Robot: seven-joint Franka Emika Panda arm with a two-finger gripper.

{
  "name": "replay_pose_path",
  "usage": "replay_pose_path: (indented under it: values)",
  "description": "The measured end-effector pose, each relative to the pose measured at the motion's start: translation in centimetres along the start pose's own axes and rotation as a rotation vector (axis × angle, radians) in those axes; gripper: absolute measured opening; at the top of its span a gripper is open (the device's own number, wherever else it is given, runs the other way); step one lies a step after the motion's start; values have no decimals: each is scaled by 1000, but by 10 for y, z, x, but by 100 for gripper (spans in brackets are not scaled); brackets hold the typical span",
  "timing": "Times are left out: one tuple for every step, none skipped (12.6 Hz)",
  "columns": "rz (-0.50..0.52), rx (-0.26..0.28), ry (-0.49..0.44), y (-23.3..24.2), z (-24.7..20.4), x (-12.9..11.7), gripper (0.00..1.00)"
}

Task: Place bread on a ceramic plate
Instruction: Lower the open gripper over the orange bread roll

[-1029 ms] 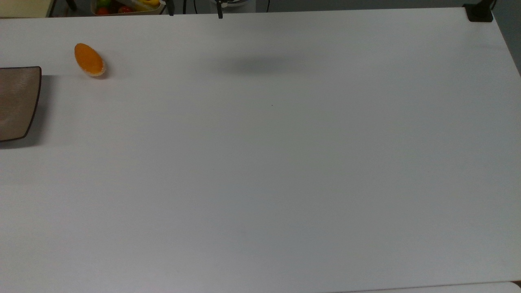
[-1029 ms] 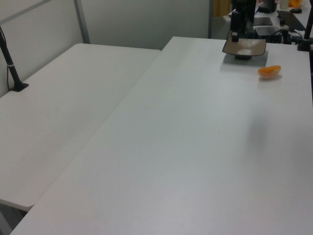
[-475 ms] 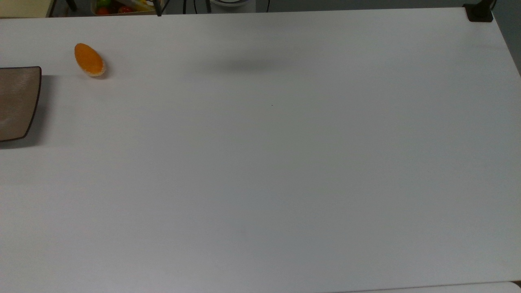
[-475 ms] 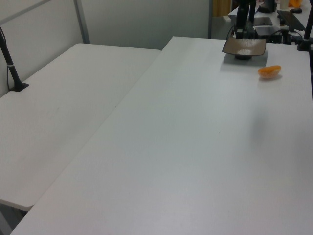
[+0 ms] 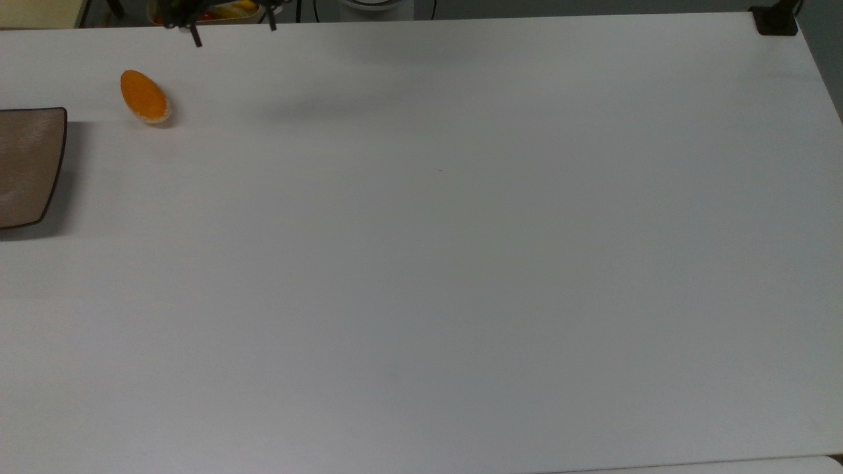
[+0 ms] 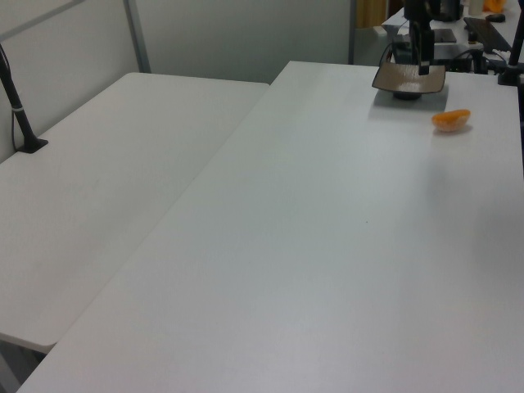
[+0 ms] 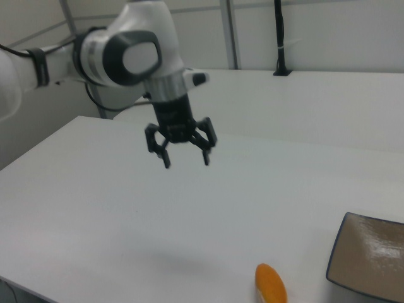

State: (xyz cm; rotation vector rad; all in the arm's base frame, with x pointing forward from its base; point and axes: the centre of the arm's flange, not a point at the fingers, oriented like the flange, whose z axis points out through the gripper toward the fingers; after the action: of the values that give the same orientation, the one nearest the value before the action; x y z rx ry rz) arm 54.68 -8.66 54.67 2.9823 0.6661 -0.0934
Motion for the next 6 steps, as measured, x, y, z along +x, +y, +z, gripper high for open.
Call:
replay_pose_path:
  values:
    - [-28, -13, 8, 16, 16, -8, 100]
    - [-61, -28, 8, 32, 30, -18, 100]
    - [-97, -38, 11, 49, 41, -31, 100]
    - [-121, -43, 12, 61, 48, -41, 100]
    - [-153, -46, 11, 82, 56, -59, 100]
    - [-184, -49, 6, 99, 63, -77, 100]
